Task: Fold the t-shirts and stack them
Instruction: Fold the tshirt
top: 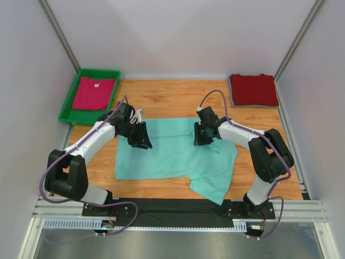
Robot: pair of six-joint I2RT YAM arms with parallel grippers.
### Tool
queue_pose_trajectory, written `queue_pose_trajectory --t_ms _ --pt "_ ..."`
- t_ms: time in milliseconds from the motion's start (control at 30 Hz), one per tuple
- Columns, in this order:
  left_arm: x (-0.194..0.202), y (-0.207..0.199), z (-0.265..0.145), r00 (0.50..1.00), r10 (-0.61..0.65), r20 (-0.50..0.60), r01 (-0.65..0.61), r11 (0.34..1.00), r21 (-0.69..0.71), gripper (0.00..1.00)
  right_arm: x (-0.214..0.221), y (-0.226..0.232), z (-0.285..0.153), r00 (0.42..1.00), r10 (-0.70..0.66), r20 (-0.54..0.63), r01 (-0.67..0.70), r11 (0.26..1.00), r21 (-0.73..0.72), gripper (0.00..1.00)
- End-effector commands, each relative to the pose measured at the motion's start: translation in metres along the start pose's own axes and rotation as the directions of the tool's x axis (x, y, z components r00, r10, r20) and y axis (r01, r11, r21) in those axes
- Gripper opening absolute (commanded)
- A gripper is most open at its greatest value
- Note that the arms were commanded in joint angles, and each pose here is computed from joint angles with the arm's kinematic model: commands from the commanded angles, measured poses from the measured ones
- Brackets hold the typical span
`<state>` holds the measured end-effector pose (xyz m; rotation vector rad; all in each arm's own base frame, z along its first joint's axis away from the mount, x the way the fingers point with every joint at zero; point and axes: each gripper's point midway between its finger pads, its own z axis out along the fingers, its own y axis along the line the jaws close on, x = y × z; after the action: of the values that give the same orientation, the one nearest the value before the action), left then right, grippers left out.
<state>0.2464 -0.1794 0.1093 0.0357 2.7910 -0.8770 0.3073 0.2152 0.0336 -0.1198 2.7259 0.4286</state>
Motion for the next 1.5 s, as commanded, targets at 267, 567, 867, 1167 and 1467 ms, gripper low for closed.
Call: queue_pose_trajectory --t_ms 267,567,867,1167,1467 --pt "0.003 -0.007 -0.026 0.996 0.071 0.046 -0.071 0.997 -0.009 0.38 -0.05 -0.014 -0.006 0.966 -0.014 0.259 -0.01 0.996 0.089 0.37" --pt "0.006 -0.005 -0.024 0.996 0.075 0.049 -0.075 0.997 -0.008 0.38 -0.059 -0.014 0.004 0.958 -0.021 0.285 -0.006 0.995 0.096 0.38" --pt "0.002 -0.007 -0.023 0.996 0.071 0.047 -0.071 0.997 -0.008 0.38 -0.047 0.014 0.0 0.963 0.105 0.249 -0.088 0.993 -0.078 0.34" --pt "0.015 -0.01 -0.018 1.0 -0.003 0.031 0.001 0.999 0.037 0.38 -0.038 0.023 0.001 0.942 0.235 0.238 -0.197 0.965 -0.175 0.37" --pt "0.04 -0.005 -0.029 0.999 -0.032 0.025 0.032 0.999 0.02 0.38 -0.029 0.042 0.015 0.922 0.306 0.235 -0.21 0.909 -0.36 0.42"
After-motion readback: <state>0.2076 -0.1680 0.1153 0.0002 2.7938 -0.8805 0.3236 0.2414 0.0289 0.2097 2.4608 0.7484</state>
